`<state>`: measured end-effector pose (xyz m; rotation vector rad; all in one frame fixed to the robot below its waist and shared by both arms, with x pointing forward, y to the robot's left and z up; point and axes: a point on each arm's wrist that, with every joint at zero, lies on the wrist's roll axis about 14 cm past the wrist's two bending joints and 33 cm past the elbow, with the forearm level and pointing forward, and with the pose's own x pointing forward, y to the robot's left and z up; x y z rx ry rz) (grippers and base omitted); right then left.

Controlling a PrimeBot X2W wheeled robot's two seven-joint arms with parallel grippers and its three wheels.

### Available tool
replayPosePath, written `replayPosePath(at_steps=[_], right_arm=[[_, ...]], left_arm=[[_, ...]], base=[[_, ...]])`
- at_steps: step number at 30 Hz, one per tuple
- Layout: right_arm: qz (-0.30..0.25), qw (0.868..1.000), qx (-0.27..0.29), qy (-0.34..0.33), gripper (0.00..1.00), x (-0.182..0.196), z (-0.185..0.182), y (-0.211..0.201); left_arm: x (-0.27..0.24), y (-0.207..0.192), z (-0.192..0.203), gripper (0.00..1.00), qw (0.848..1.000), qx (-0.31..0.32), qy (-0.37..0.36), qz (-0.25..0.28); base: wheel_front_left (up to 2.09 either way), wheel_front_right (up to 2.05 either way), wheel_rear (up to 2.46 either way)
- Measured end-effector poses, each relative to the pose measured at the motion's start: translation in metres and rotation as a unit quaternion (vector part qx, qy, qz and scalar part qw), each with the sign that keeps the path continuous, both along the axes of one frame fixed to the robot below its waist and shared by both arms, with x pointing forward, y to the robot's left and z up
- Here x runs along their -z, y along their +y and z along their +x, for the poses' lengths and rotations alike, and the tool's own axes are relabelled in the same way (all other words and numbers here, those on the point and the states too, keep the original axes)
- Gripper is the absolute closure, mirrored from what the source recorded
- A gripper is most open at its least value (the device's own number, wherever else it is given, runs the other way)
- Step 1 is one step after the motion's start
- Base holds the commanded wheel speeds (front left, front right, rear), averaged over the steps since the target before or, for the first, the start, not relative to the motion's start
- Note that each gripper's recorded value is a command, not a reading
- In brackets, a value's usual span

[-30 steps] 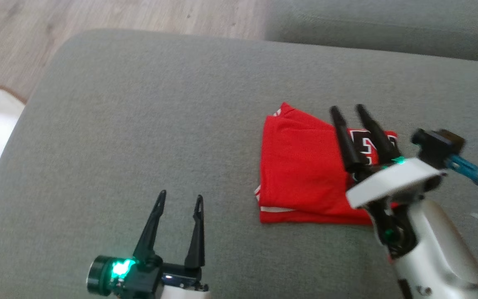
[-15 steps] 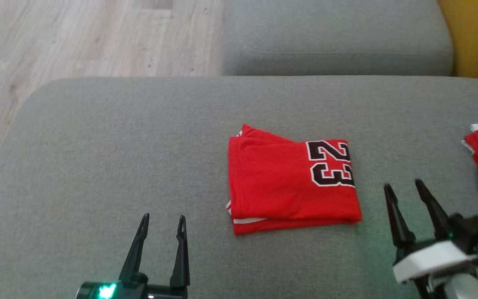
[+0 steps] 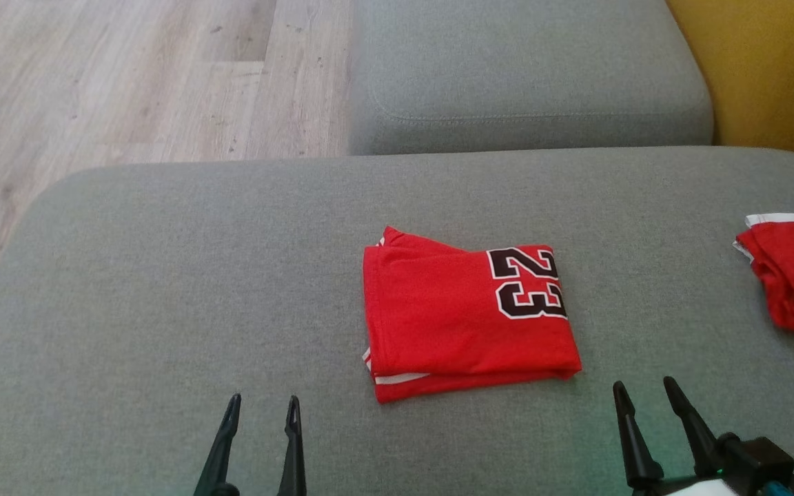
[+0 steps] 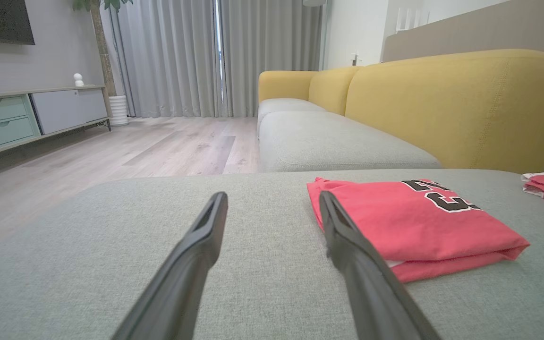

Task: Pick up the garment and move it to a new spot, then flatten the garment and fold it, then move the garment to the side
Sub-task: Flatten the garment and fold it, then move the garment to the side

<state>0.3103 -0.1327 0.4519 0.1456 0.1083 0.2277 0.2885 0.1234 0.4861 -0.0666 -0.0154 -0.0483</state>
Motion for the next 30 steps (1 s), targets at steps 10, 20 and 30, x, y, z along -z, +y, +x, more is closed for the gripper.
replayPosePath(at_steps=[10, 20, 30], right_arm=[[-0.001, 1.0, 0.007, -0.006, 0.0, -0.0029, -0.0021, -0.0032], [-0.006, 1.0, 0.009, -0.007, 0.0, -0.0031, -0.0041, -0.004], [-0.007, 1.0, 0.013, -0.011, 0.0, -0.0046, -0.005, -0.0064]], left_arm=[[0.0029, 0.0068, -0.0038, 0.0, 1.0, -0.012, 0.003, -0.004], [0.0021, 0.0084, -0.003, 0.0, 1.0, -0.014, 0.002, -0.003], [0.0015, 0.0068, -0.0021, 0.0, 1.0, -0.011, 0.001, -0.003]], base=[[0.0, 0.0, 0.0], [0.0, 0.0, 0.0], [0.0, 0.0, 0.0]])
